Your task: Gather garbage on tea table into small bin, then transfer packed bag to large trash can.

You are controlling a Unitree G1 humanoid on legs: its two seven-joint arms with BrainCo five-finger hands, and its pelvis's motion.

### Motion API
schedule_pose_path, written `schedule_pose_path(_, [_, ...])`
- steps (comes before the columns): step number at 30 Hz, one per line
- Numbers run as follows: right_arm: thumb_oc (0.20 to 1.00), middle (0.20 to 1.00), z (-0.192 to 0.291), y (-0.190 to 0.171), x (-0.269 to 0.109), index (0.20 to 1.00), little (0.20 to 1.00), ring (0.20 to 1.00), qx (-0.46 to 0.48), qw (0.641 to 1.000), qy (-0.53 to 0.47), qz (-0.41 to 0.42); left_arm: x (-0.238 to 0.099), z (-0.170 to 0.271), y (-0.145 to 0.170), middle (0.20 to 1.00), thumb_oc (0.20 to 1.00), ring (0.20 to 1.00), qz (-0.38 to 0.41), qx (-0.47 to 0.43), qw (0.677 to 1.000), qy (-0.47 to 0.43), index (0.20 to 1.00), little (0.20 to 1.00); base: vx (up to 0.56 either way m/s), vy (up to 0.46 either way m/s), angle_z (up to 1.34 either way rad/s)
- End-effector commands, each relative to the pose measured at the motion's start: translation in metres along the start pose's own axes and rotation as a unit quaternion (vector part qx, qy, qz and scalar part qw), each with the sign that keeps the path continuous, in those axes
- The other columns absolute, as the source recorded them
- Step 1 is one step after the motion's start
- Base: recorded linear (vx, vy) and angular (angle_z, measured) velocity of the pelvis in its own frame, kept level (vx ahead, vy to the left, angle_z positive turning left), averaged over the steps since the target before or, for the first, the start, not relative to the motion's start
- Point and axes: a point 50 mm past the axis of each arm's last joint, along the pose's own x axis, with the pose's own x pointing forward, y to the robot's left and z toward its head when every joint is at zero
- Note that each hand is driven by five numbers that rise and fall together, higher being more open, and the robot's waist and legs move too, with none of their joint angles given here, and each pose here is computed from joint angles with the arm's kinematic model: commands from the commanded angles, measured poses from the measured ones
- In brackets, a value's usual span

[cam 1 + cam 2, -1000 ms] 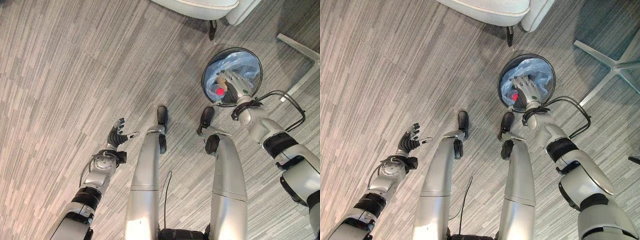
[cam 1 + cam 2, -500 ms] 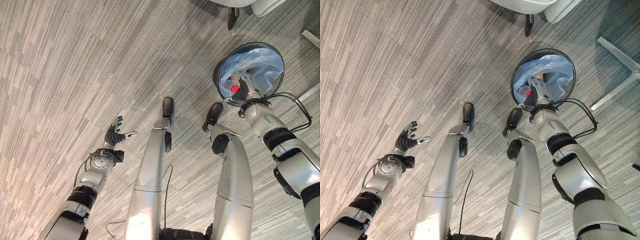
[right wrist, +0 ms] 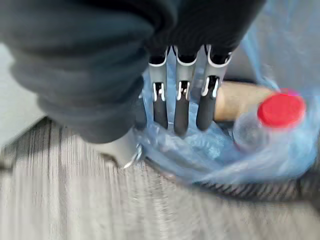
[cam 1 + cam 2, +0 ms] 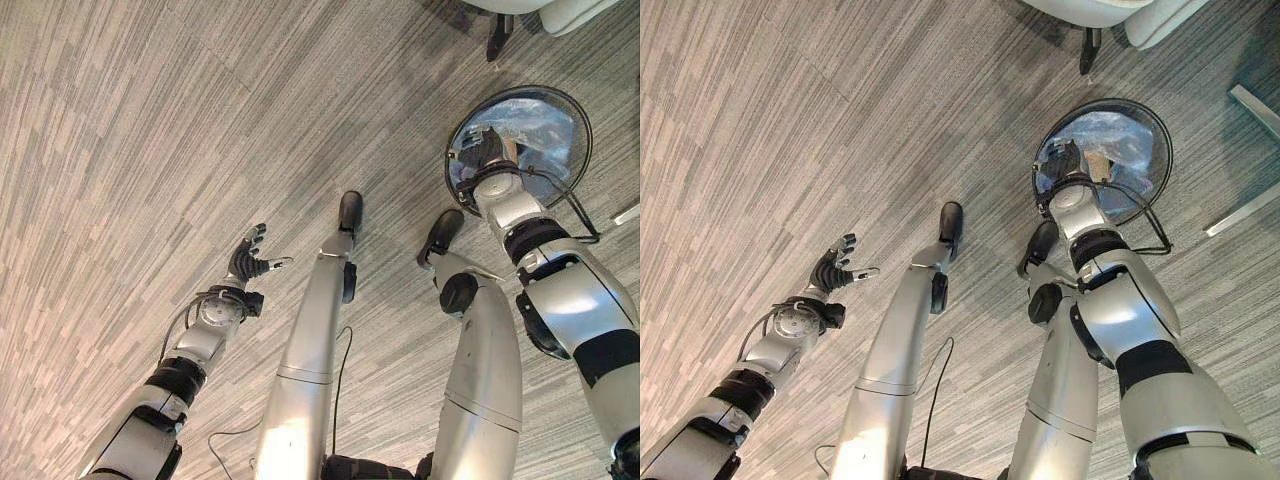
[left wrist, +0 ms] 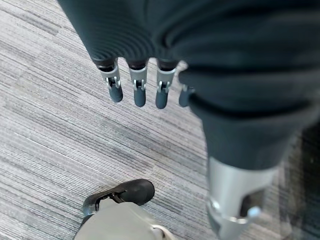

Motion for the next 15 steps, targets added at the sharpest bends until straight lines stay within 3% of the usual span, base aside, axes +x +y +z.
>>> schedule_pose_path(1, [0.200, 0.200, -0.021, 0.007, -0.005, 0.200, 0.200, 0.200, 0.030, 0.999, 0.011, 0.011, -0.008, -0.015, 0.000, 1.000, 1.000, 1.000, 0.014, -0.025, 0.999, 0.025, 1.000, 1.000, 0.00, 0.000, 0.00])
schedule_pose_path(15, [0.200, 0.200, -0.029, 0.001, -0.023, 0.200, 0.200, 0.200, 0.163, 0.985, -0.057, 0.011, -0.008, -0.017, 0.004, 1.000, 1.000, 1.000, 0.036, -0.059, 0.997, 0.032, 1.000, 1.000, -0.02, 0.002, -0.02])
